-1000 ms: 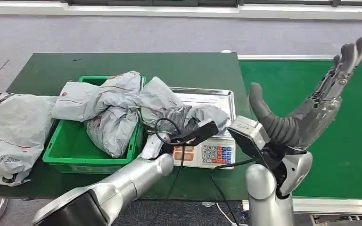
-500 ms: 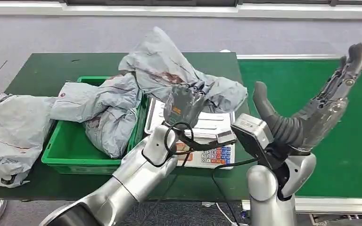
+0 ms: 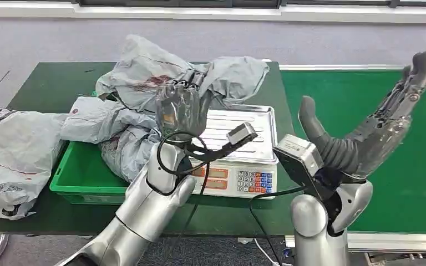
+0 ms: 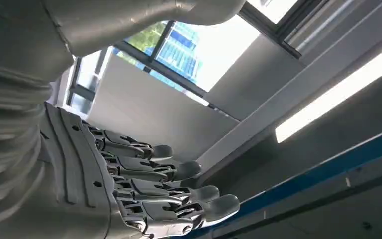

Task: Moved the parcel from conveyor to table for the left to box.

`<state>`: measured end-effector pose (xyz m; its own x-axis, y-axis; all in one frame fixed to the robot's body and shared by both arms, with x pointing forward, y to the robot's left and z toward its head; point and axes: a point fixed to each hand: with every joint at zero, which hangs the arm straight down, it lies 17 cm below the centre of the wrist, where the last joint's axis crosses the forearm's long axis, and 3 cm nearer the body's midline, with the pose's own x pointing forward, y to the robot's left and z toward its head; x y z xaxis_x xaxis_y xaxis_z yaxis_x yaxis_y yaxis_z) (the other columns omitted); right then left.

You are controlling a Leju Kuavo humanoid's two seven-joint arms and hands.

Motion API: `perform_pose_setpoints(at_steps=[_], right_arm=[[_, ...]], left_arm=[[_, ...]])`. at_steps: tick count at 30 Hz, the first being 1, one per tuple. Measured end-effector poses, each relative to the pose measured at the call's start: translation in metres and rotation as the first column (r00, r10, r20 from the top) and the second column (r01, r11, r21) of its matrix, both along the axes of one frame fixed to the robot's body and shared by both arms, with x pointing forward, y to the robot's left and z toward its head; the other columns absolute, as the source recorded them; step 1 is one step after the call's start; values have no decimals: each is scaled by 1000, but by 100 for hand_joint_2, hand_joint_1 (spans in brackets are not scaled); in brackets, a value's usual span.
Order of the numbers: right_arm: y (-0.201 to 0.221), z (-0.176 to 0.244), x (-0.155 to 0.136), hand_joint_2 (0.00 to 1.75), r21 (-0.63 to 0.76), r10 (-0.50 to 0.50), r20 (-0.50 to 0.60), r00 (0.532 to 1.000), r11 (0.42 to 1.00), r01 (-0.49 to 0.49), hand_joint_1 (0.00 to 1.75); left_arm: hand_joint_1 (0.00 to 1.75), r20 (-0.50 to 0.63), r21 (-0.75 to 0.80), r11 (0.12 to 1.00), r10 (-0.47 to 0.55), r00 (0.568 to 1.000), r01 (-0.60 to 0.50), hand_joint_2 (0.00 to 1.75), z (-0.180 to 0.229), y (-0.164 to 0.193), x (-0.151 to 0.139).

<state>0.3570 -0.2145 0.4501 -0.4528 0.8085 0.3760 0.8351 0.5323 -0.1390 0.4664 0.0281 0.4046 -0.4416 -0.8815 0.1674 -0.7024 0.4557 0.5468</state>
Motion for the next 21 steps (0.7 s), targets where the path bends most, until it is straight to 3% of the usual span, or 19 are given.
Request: perform_pose_setpoints(at_steps=[11,21], right_arm=[[-3,-1,0,175,7,-2,0,1000,1000,2,0],[-5,-2,-1,175,9,9,8,1000,1000,-9,0]], left_arm=[[175,10,-67,985,161,987,-160,175,5,72,11],[175,-94,-51,934,349,933,-354,175,-44,180,41]])
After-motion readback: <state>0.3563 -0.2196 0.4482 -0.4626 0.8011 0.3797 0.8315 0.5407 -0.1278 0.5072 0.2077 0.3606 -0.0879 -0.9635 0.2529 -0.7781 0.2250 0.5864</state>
